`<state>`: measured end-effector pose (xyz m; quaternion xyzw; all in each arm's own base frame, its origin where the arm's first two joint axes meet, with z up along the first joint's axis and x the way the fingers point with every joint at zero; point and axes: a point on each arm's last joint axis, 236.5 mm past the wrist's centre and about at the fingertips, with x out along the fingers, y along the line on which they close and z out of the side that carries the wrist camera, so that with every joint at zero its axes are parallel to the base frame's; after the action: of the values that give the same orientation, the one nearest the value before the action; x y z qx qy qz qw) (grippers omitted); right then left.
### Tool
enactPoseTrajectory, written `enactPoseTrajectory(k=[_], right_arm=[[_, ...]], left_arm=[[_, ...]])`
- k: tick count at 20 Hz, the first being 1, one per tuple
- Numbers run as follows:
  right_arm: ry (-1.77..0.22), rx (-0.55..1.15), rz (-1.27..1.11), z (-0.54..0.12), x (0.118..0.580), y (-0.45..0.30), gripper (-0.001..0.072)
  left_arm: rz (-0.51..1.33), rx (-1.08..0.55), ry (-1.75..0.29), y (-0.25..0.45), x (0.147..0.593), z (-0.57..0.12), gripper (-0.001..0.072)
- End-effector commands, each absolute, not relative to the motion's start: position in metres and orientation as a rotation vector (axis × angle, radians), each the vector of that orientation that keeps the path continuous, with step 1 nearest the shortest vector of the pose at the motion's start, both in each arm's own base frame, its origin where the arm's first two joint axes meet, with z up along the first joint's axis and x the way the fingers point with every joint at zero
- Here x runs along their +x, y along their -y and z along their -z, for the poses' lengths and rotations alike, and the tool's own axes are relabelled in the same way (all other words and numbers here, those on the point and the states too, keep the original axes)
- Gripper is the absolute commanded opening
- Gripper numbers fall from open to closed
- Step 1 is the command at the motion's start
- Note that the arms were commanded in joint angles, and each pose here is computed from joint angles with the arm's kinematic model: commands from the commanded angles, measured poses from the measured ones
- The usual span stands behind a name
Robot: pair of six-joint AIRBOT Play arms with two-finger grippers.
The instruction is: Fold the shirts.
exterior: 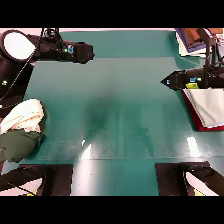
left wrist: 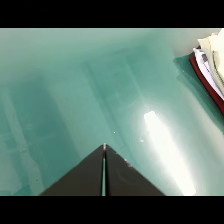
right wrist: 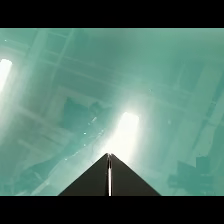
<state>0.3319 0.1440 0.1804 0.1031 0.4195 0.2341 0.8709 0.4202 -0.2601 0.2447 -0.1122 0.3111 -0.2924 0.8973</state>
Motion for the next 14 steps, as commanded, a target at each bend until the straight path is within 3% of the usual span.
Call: enactPoseTrajectory(k=[1,14], right_arm=[[-0.877,0.216,-0.491,-0.181,0.332,-0.145,0.0018],[-0.881,0.215,-0.492,-0.180,0.331,-0.145,0.0019]], left_arm=[[0.606,-0.232,-0.644,0.260,0.420,-0.245,0.0029],[0.598,-0.264,-0.573,0.261,0.430,-0.260,0.0029]])
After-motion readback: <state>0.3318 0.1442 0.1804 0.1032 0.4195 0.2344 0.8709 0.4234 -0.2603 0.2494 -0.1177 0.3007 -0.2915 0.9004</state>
